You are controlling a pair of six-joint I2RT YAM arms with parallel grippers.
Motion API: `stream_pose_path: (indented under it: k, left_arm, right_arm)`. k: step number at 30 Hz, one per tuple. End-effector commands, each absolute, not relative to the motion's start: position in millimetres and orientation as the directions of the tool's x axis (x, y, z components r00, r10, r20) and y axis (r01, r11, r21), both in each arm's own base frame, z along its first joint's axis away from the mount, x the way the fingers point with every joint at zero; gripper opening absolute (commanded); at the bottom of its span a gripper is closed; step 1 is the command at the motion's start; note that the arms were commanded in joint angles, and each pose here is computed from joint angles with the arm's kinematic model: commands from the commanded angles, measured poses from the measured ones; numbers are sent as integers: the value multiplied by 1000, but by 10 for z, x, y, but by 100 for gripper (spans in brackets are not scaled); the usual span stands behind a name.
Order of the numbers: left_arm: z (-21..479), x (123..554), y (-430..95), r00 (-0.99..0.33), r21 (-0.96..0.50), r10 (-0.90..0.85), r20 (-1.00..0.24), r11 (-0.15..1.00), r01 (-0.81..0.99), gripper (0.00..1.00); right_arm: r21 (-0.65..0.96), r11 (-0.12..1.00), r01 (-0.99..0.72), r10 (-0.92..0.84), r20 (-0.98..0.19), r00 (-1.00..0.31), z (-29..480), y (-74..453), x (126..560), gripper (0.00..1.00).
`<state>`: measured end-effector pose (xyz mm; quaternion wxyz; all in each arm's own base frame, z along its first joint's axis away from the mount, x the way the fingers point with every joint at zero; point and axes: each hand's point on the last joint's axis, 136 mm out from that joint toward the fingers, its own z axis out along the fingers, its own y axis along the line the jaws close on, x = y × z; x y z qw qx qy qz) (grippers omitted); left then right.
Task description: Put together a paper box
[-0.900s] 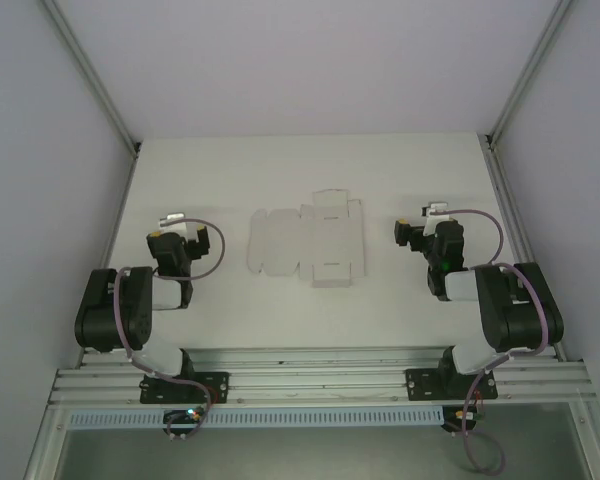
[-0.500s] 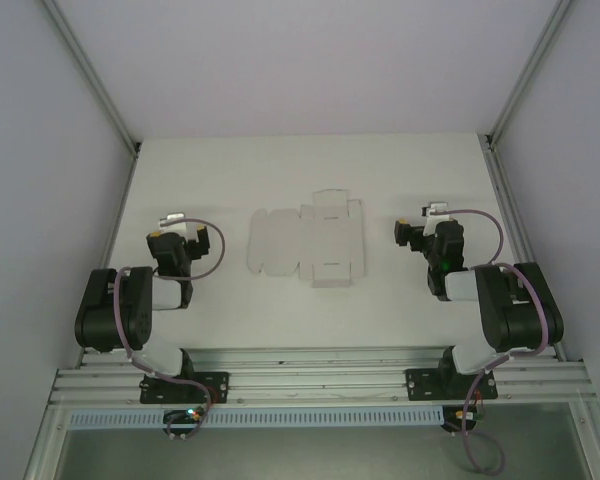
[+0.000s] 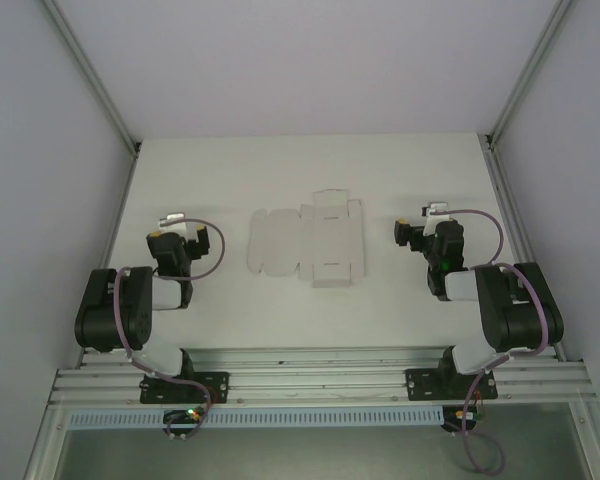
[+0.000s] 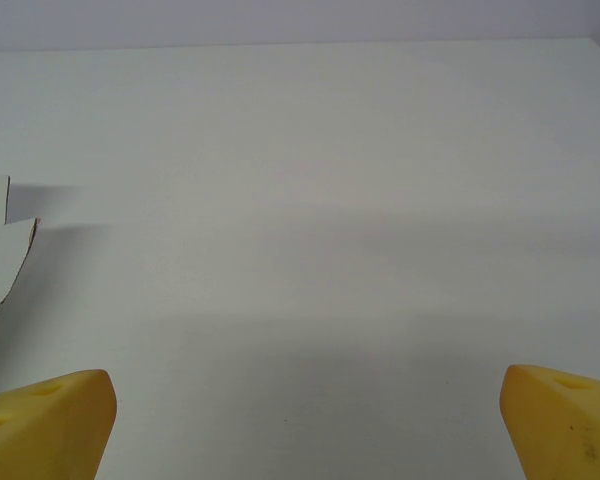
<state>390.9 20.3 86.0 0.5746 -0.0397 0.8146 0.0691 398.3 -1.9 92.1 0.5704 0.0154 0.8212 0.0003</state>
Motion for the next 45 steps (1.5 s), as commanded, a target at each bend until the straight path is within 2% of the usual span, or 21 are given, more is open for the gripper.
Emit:
stream_pose_path:
  k: [1,5,10,16,20,23,29,37,45]
  left_arm:
    - [1032,3966,241,-307,59,7,-952,986,-159,100]
    - [1082,3947,251,-305,59,7,-952,985,-163,100]
    - [1307,3923,221,-331,89,29,-943,982,-169,100]
    - [1649,3752,-174,-389,-39,-69,-919,996,-85,100]
    - [1678,3610,-502,-485,-102,-99,-869,995,-20,100]
    - [1630,3541,-844,-571,-223,-148,-807,973,63,100]
    - [1454,3497,-1328,-698,-359,-163,-698,922,144,100]
    - [1113,3577,-1587,-806,-398,-116,-581,904,157,100]
    - [878,3663,-1758,-851,-444,-91,-518,879,176,100]
  right_arm:
    - [28,999,38,38,-948,-316,1051,-44,4017,99]
    - [25,999,37,35,-951,-307,1175,-43,3989,100]
    - [24,997,70,50,-918,-393,1392,8,3958,100]
    - [51,999,-1,43,-865,-499,1711,654,3873,100]
    - [184,978,-104,93,-815,-571,1807,1289,3763,100]
    - [320,940,-115,163,-720,-675,1648,1643,3700,100]
    - [412,901,-138,157,-605,-780,1238,2093,3711,99]
    - [365,929,-61,140,-500,-855,590,2059,3818,99]
    - [304,952,35,165,-413,-896,126,1800,3707,100]
